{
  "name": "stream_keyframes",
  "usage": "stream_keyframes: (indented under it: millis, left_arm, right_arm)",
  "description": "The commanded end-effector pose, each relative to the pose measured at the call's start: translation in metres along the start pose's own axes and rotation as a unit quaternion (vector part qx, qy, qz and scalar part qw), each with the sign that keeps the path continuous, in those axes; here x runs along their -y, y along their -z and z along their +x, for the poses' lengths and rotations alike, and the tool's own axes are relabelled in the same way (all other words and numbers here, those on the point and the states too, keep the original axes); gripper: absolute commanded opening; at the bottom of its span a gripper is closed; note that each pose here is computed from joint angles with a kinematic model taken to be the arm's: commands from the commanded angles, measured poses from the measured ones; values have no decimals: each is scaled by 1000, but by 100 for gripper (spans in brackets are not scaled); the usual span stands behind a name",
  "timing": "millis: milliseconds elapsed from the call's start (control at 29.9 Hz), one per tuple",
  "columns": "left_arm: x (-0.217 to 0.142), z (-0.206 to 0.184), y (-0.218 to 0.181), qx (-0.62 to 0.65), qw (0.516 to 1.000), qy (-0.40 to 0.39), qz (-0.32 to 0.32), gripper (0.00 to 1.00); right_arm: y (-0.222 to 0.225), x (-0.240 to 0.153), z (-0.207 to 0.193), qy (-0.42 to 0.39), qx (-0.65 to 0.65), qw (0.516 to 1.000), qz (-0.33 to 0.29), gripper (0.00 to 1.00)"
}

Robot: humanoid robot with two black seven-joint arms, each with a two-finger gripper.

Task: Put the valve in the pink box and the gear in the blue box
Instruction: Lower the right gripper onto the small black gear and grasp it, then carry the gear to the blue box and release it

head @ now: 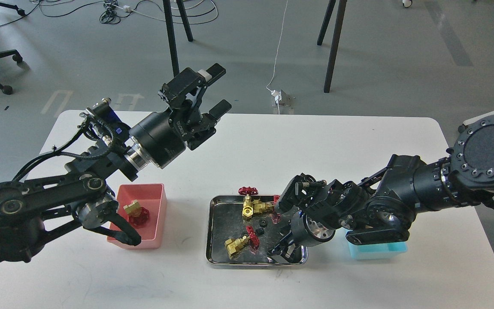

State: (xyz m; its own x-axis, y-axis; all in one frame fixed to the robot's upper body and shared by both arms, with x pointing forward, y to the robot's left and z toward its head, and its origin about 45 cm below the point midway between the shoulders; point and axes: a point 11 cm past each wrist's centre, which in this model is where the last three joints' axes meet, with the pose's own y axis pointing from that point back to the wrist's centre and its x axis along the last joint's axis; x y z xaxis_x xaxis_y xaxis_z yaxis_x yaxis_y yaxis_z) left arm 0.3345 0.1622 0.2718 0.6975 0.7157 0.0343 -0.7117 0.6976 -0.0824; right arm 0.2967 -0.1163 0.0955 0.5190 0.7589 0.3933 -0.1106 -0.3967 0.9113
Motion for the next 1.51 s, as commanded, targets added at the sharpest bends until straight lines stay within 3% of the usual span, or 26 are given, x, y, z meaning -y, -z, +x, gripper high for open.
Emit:
stream_keyframes:
  millis: [0, 301, 836, 1472]
  left_arm:
    - [-1, 0, 3, -1, 1000, -2, 3, 95]
    - [-1, -1, 7, -4, 1000, -3, 6, 95]
    - [2, -2, 14, -7, 1000, -5, 9, 95]
    - [5, -5, 17, -11, 1000, -4, 10, 95]
  right_arm:
    - [-1, -1, -1, 3, -3, 1000, -2, 62]
    - [-1, -2, 0, 5, -12, 1000, -1, 54]
    - [0, -5, -12, 26, -17, 1000, 0, 50]
    - [2, -6, -18, 32, -13, 999, 12, 20]
